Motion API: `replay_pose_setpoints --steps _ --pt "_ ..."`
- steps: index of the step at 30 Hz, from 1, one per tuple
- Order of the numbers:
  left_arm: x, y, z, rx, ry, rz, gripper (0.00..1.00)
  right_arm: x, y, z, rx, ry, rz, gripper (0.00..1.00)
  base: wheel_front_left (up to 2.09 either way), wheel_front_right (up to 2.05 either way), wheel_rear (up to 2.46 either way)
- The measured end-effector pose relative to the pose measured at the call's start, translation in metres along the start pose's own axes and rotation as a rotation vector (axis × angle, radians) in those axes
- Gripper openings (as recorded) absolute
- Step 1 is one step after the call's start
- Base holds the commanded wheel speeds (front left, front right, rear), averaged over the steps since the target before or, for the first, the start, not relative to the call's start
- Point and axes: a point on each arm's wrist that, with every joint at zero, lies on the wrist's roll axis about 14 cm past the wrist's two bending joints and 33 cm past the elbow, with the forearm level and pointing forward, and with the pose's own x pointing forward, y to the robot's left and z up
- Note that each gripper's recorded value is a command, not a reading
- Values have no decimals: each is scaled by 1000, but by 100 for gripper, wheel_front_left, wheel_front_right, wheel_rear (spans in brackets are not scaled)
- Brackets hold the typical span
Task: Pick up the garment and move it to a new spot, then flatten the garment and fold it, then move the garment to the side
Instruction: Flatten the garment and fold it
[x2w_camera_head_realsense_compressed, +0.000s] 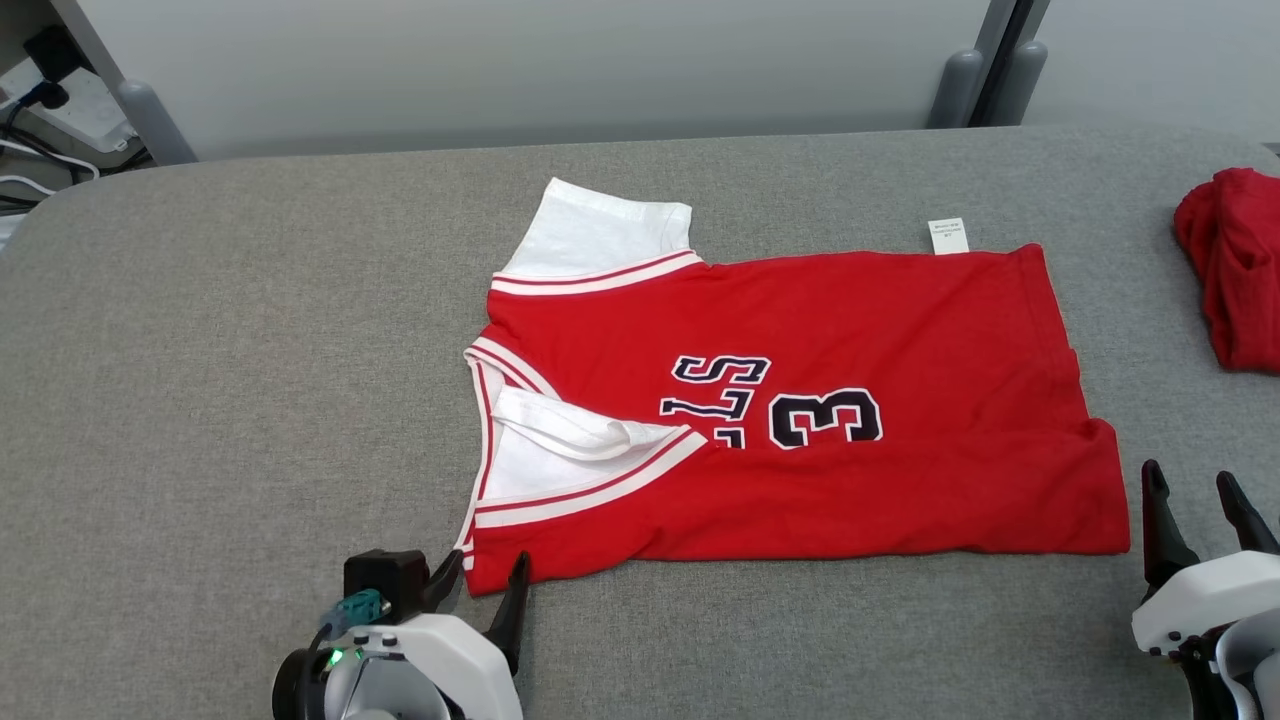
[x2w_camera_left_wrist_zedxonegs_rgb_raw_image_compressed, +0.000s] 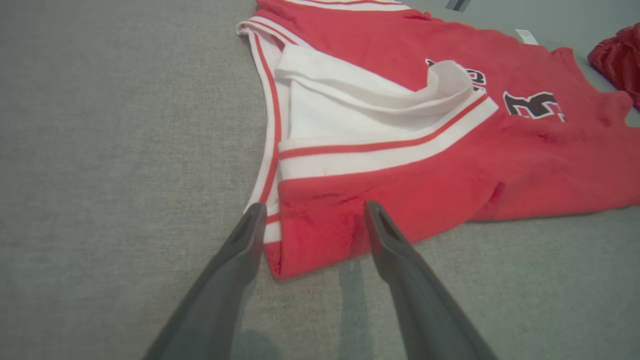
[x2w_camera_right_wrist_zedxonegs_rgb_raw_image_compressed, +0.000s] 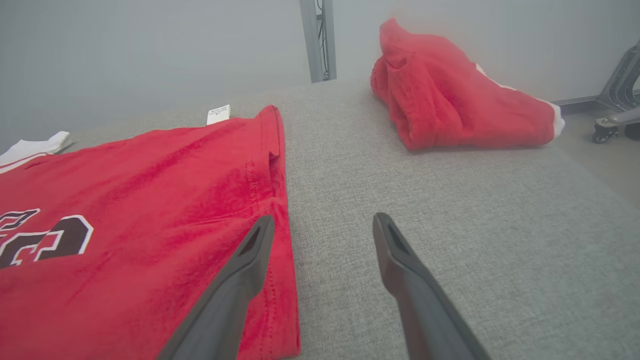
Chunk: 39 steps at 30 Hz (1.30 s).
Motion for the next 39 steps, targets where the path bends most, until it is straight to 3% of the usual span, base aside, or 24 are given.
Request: replay_pose_setpoints --steps 2,3,4,5,6,7,9,15,30,31,32,33,34,39 --pt "-3 2 -6 -1 21 12 100 0 -1 0 2 -1 -2 100 0 0 0" --pt "-4 3 -11 -1 37 17 93 0 -1 0 2 -1 -3 100 0 0 0" --pt "-6 4 -16 -2 54 21 65 0 -1 0 2 -1 -3 100 0 0 0" --pt "-8 4 -21 -2 75 22 46 0 -1 0 3 -2 -4 100 0 0 0" --pt "-8 4 -23 -2 83 22 46 0 -1 0 3 -2 -4 100 0 0 0" --pt "-8 4 -23 -2 86 21 38 0 -1 0 4 -2 -4 100 0 0 0" --pt "-8 5 -23 -7 83 23 0 0 0 0 5 0 -3 100 0 0 0" --pt "-7 10 -24 2 73 36 0 0 1 -6 13 17 -2 100 0 0 0" --pt "-15 20 -11 4 25 45 0 -4 24 -60 93 208 33 100 0 0 0" --pt "-15 19 -10 4 23 42 0 -3 25 -60 95 211 36 87 0 0 0" --pt "-15 19 -10 6 22 40 0 -3 25 -60 96 213 38 55 0 0 0" --pt "-15 18 -10 8 23 38 0 -2 26 -60 92 214 42 34 0 0 0" --pt "-15 18 -10 10 27 36 0 -2 27 -59 91 216 47 0 0 0 0" --pt "-18 16 -13 14 38 30 0 -3 31 -62 82 229 66 0 0 0 0"
